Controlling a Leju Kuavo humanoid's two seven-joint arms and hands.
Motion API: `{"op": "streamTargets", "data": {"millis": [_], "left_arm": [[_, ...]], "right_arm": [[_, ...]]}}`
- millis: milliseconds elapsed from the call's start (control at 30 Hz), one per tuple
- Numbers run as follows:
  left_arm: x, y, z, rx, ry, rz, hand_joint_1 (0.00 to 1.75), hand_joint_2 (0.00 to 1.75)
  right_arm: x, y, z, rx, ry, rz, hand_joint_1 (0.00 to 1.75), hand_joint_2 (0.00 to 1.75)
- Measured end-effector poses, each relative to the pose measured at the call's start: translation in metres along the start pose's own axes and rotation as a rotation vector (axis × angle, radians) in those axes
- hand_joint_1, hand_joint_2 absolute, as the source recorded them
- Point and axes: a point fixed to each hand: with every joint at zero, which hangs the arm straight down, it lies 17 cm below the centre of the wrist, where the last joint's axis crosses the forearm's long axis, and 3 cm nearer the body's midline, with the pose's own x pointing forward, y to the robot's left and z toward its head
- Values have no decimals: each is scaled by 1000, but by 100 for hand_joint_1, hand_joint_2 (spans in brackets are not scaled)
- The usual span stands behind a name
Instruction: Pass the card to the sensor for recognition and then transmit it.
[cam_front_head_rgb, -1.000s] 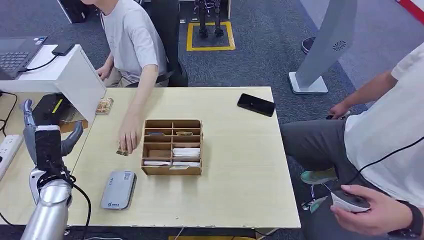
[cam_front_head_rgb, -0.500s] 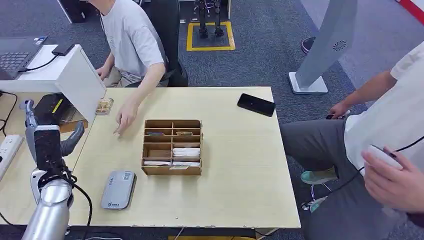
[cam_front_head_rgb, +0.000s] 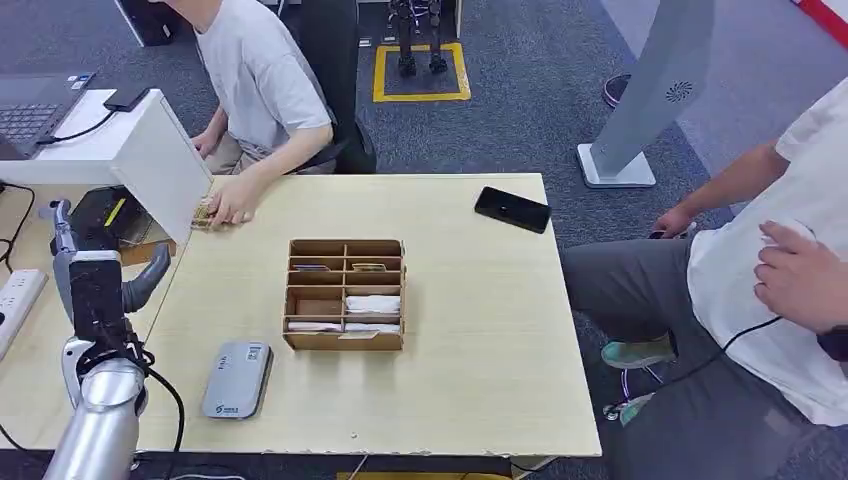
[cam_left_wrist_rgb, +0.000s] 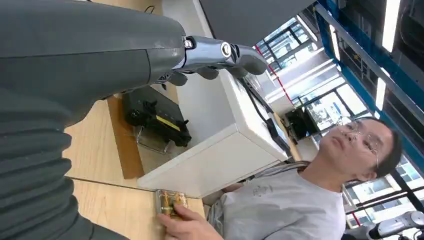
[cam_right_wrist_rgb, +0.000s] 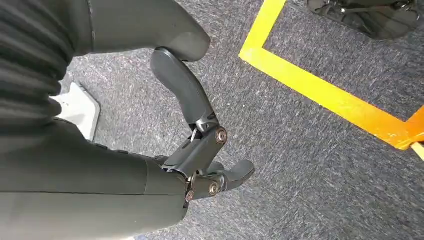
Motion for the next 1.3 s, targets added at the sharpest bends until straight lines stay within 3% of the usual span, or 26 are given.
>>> {"op": "streamTargets", "data": {"millis": [800,867,933,1000,1033,1100,1300], "left_arm": [[0,0,0,0,-2,0,0,175],[9,-11,4,-61,-57,-24,0,175],[64,-60,56,-348,-372,-136,0,175],[94,-108,124,-596,-575,-227,0,175],[102,-119,153,-646,-596,-228,0,175],[120,-128,183,-682,-607,-177,0,175],[138,-127,207,-740,-674,-124,0,175]], "right_arm": [[0,-1,0,0,-2,6,0,175],[1,1,0,6,-3,7,0,175],[1,5,1,26,-3,17,0,175],[-2,6,1,32,9,16,0,175],[0,5,1,32,7,17,0,175],[1,6,1,35,4,20,0,175],[1,5,1,33,4,30,0,175]]}}
